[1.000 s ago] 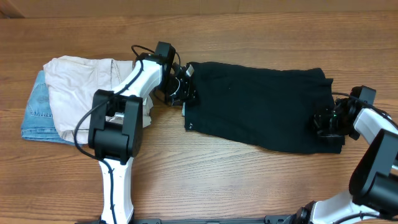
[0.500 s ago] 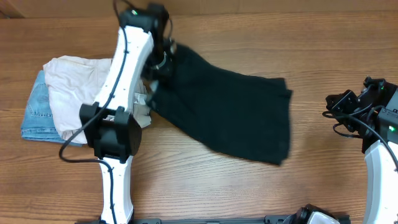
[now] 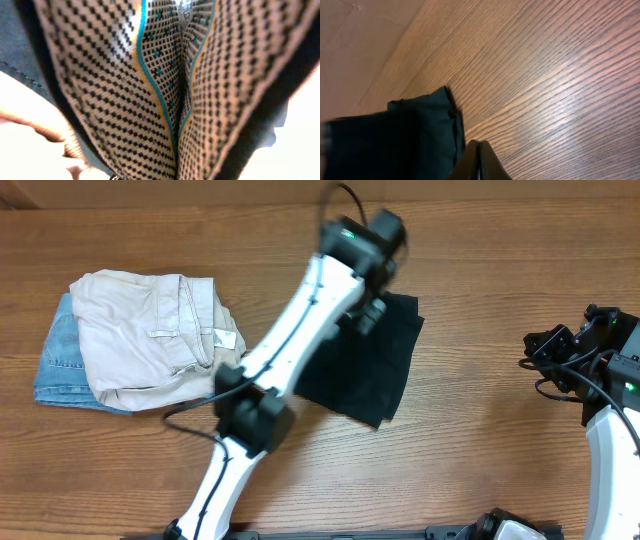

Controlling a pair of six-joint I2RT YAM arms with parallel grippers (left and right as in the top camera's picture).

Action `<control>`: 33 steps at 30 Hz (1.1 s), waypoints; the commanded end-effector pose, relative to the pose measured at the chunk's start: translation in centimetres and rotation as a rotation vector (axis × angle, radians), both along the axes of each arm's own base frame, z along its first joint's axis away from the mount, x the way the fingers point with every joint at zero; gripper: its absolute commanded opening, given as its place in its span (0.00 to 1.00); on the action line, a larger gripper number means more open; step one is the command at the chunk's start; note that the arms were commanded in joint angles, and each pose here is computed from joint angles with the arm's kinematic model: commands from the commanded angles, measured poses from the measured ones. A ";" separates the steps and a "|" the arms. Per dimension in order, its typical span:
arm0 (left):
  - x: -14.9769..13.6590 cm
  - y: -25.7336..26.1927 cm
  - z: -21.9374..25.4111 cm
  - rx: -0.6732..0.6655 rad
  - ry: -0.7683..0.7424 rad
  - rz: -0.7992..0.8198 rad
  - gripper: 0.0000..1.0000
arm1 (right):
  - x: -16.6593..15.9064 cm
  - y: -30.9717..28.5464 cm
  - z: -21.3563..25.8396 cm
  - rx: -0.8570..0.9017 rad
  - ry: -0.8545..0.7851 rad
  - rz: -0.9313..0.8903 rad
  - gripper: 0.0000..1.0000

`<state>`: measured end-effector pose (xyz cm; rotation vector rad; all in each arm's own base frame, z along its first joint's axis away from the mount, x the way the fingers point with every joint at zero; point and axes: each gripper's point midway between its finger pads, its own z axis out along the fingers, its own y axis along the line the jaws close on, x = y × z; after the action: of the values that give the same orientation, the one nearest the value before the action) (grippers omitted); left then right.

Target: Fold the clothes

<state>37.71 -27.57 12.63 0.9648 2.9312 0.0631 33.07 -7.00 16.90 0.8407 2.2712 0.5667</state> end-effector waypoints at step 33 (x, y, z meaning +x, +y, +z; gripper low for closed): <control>7.8 5.4 0.5 -0.297 0.020 0.348 1.00 | 0.2 6.4 -2.2 0.021 0.098 0.188 0.05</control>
<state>43.45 -26.11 16.18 0.5770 2.8820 -0.3701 33.09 -0.55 14.49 0.6917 2.4570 0.6594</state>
